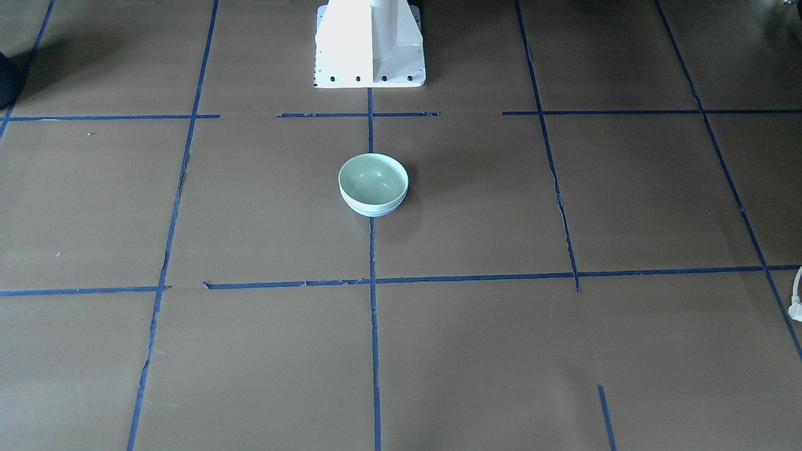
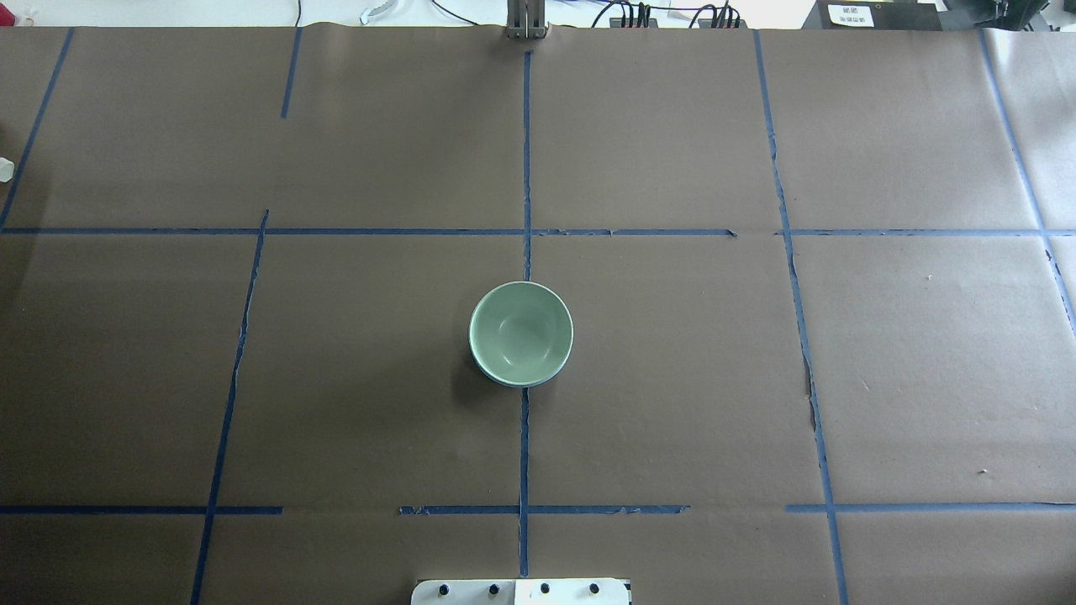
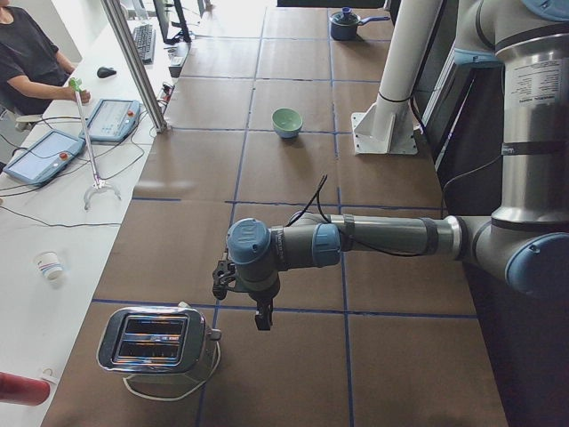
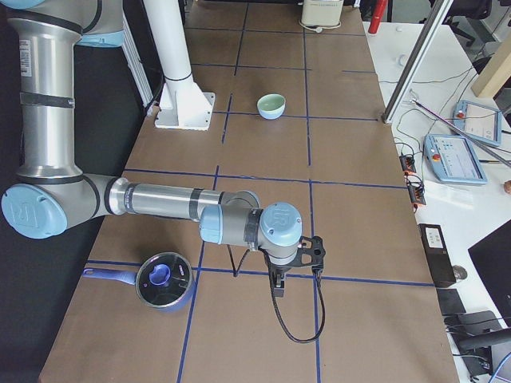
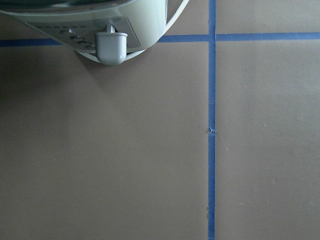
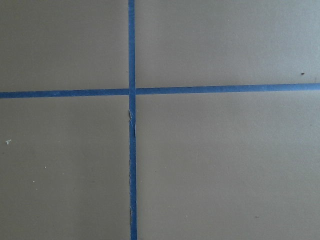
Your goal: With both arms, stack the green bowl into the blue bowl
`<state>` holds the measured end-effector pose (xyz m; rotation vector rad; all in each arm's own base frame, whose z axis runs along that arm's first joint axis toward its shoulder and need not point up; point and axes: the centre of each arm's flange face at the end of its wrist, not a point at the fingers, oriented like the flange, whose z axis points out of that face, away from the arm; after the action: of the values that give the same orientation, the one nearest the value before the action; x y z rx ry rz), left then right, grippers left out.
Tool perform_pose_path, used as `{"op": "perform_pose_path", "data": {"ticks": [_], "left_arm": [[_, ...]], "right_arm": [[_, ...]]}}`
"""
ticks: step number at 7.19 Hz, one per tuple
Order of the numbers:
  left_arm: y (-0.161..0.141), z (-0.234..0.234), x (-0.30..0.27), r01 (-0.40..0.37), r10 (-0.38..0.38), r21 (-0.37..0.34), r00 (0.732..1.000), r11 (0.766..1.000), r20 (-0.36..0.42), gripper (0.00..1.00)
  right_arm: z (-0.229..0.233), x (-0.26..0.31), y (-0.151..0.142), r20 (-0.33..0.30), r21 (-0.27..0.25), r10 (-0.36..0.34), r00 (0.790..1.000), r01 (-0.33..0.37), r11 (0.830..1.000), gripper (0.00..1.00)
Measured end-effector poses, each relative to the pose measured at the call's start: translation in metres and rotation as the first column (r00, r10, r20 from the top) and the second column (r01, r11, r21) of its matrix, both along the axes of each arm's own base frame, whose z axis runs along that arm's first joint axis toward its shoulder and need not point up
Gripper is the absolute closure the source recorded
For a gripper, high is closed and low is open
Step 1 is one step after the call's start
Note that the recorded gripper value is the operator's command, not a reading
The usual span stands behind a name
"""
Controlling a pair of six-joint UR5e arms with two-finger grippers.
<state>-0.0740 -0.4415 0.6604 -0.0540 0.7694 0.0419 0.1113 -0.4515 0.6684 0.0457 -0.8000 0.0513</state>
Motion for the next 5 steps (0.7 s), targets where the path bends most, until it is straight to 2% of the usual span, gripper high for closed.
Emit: {"op": "perform_pose_path", "data": {"ticks": [5], "left_arm": [[-0.0008,-0.0007,0.0000,-0.001,0.001,0.002,1.000,1.000,0.000,0.00]], "right_arm": [[0.0011,-0.0008,0.0012,0.001,-0.003,0.000,1.000,0.000,1.000,0.00]]}}
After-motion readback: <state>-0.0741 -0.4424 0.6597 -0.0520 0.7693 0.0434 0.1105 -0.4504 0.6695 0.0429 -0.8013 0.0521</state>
